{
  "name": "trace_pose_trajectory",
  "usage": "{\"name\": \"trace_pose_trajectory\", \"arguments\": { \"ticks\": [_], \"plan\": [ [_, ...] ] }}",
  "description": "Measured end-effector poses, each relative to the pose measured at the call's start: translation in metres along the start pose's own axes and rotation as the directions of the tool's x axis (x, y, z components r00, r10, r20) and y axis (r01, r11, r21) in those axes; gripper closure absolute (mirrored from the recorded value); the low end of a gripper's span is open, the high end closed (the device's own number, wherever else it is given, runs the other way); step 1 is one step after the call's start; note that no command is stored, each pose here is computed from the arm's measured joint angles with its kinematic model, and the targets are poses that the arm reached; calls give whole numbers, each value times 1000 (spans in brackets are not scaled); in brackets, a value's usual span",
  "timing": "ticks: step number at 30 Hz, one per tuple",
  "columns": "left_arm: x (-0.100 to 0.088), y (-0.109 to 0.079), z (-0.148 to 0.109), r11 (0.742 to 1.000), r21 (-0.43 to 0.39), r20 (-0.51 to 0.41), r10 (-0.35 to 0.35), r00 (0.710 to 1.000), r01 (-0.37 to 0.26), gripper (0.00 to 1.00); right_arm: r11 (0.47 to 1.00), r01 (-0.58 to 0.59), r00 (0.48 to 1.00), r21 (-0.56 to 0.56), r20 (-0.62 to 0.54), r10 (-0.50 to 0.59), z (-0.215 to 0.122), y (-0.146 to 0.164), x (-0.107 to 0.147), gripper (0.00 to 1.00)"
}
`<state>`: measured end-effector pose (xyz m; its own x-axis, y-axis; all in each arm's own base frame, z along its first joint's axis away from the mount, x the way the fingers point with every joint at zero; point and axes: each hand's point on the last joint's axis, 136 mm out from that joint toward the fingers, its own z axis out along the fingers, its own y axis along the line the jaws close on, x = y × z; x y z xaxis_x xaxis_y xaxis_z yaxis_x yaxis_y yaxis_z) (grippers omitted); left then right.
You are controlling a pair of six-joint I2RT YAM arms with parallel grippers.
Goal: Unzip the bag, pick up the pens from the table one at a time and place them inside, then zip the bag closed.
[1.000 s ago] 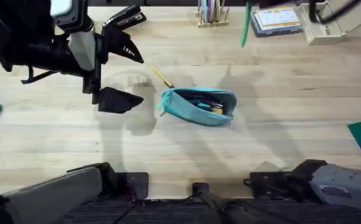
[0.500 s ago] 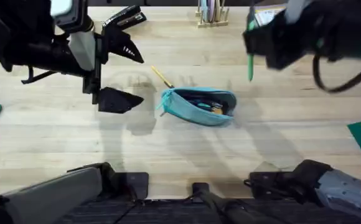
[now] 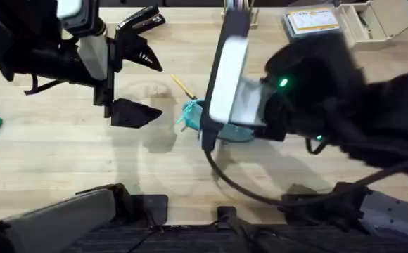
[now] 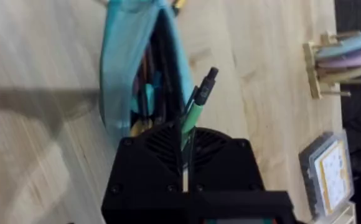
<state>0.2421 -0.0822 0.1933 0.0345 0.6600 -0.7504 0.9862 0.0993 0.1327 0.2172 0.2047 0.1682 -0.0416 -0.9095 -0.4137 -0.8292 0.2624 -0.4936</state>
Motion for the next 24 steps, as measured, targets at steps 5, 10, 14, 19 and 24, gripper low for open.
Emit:
{"name": "trace_pose_trajectory", "arguments": {
  "ticks": [5, 10, 14, 19, 24],
  "plan": [
    [0, 0, 0, 1000, 1, 0, -1, 1000, 1, 7, 997, 72, 997, 5, 11, -72, 19, 12, 7, 969],
    [0, 0, 0, 1000, 1, 0, -1, 1000, 1, 7, 996, 92, 995, -16, 43, -91, 26, 17, 1, 972],
    [0, 0, 0, 1000, 1, 0, -1, 1000, 1, 8, 993, 102, 993, -59, 58, -99, 35, 25, -5, 972],
    [0, 0, 0, 1000, 1, 0, -1, 1000, 1, 6, 990, 107, 993, -88, 56, -102, 51, 32, -8, 970],
    [0, 0, 0, 1000, 1, 0, -1, 1000, 1, 7, 984, 116, 993, -136, 13, -115, 72, 43, -3, 970]
  ]
}}
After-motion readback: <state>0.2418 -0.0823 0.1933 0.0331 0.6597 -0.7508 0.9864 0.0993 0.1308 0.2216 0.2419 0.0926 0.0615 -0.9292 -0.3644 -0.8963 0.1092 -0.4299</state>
